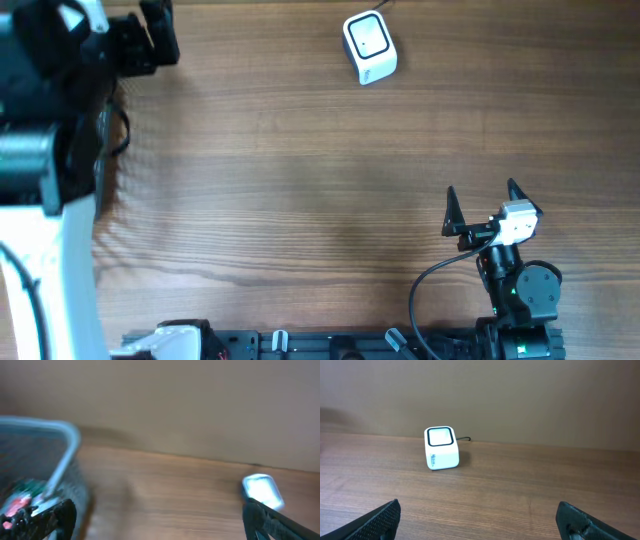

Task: Scan the item barcode
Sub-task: 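Reach the left gripper into the basket toward the yellow oil bottle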

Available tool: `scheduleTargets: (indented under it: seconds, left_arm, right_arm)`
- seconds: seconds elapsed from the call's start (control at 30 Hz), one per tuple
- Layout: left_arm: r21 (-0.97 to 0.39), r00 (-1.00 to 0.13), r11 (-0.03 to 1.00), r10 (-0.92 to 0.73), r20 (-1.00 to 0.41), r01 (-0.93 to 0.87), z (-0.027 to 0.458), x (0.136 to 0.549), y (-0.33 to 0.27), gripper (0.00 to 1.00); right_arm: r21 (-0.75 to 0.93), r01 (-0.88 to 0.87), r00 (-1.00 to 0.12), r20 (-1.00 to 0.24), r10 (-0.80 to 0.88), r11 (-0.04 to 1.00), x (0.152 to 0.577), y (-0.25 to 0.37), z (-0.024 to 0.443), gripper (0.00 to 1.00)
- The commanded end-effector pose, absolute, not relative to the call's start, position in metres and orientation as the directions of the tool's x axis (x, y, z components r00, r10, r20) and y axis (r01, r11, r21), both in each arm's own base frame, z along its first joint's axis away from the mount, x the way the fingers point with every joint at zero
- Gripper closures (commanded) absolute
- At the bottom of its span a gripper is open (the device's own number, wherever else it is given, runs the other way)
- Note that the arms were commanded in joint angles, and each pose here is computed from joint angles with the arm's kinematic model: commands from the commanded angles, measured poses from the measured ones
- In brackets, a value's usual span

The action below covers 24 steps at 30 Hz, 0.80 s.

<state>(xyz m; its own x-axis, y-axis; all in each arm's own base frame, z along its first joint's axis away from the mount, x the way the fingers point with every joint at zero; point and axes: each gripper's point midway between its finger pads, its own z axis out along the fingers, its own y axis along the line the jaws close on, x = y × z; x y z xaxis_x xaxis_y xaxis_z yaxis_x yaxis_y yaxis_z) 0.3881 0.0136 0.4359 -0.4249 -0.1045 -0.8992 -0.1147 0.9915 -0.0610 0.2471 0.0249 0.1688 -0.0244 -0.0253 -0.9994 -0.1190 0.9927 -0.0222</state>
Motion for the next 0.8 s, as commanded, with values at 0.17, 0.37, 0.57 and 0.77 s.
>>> scheduleTargets:
  seconds: [0.17, 0.37, 0.57, 0.77]
  left_arm:
    - [-0.006, -0.330, 0.771, -0.280, -0.901, -0.637, 0.427, 0.368, 0.135, 0.00]
    - [-0.075, -0.277, 0.597, -0.475, -0.835, -0.799, 0.400, 0.312, 0.228, 0.00]
    - [-0.085, -0.267, 0.456, -0.651, -0.710, -0.886, 0.344, 0.262, 0.286, 0.00]
    - [-0.047, -0.400, 0.500, -0.743, -0.537, -0.865, 0.261, 0.276, 0.302, 0.04]
  right_arm:
    - [-0.022, -0.103, -0.020, -0.999, -0.025, 0.994, 0.247, 0.022, 0.170, 0.00]
    - [-0.022, -0.103, -0.020, -1.000, -0.024, 0.994, 0.247, 0.022, 0.170, 0.00]
    - [-0.022, -0.103, -0.020, -1.000, -0.024, 0.994, 0.247, 0.022, 0.170, 0.00]
    - [-0.022, -0.103, -0.020, -1.000, -0.024, 0.994, 0.247, 0.022, 0.170, 0.00]
